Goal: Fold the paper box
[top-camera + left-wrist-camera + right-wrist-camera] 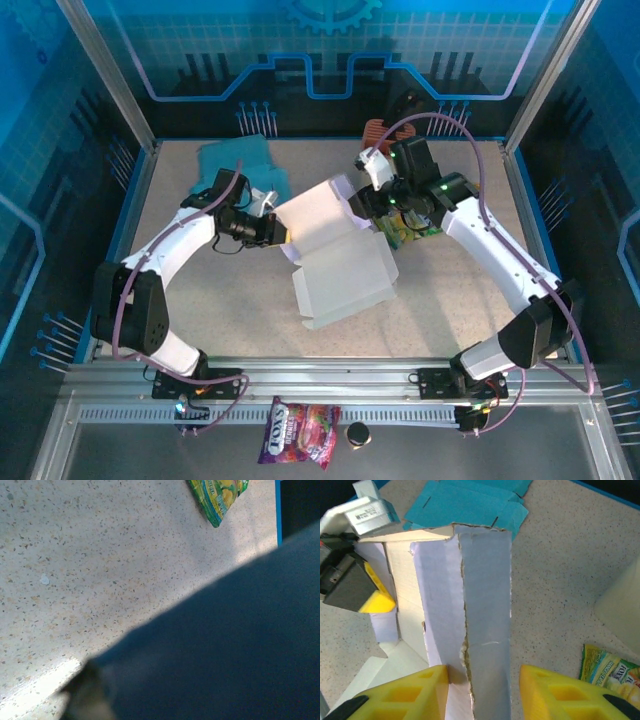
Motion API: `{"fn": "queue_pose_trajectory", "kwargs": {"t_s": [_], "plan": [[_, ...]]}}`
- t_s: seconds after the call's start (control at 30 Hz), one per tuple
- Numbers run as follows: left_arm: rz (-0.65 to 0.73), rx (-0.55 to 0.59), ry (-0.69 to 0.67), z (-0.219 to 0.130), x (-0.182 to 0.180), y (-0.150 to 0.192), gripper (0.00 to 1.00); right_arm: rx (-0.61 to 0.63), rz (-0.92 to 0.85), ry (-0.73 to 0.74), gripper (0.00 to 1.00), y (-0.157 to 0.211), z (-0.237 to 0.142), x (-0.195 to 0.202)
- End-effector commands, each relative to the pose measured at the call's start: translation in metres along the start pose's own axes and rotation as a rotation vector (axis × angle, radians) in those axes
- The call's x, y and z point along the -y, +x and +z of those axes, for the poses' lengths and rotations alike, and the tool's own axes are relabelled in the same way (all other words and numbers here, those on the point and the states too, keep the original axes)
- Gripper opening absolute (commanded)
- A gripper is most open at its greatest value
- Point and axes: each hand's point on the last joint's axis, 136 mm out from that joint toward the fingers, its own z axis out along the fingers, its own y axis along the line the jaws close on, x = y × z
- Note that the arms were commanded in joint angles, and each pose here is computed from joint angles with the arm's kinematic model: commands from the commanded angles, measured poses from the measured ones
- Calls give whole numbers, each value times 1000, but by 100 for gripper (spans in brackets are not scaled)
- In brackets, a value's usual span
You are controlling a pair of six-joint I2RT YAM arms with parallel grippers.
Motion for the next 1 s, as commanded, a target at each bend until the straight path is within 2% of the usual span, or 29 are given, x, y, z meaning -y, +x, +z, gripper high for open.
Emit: {"fn": "queue_pose_trajectory", "kwargs": {"t_s": [0.0, 0.13, 0.27, 0.47, 0.67, 0.77, 0.97], "plan": [[49, 4, 16, -8, 13, 4, 0, -19, -32, 21, 42, 3, 4, -2], [44, -1, -9, -7, 8, 6, 0, -20, -28, 43, 43, 5, 4, 2], [62, 32, -178, -5, -13, 5, 0, -21, 16, 46, 47, 21, 1, 6], [180, 131, -407, 14, -40, 7, 0, -57, 180, 34, 54, 82, 18, 15], [292, 232, -614, 22, -59, 15, 0, -94, 253, 60, 54, 130, 24, 21], [353, 327, -672, 19, -56, 16, 0, -58, 296, 52, 54, 139, 17, 26], [371, 489, -642, 15, -50, 23, 0, -6, 372, 41, 53, 142, -1, 25]]}}
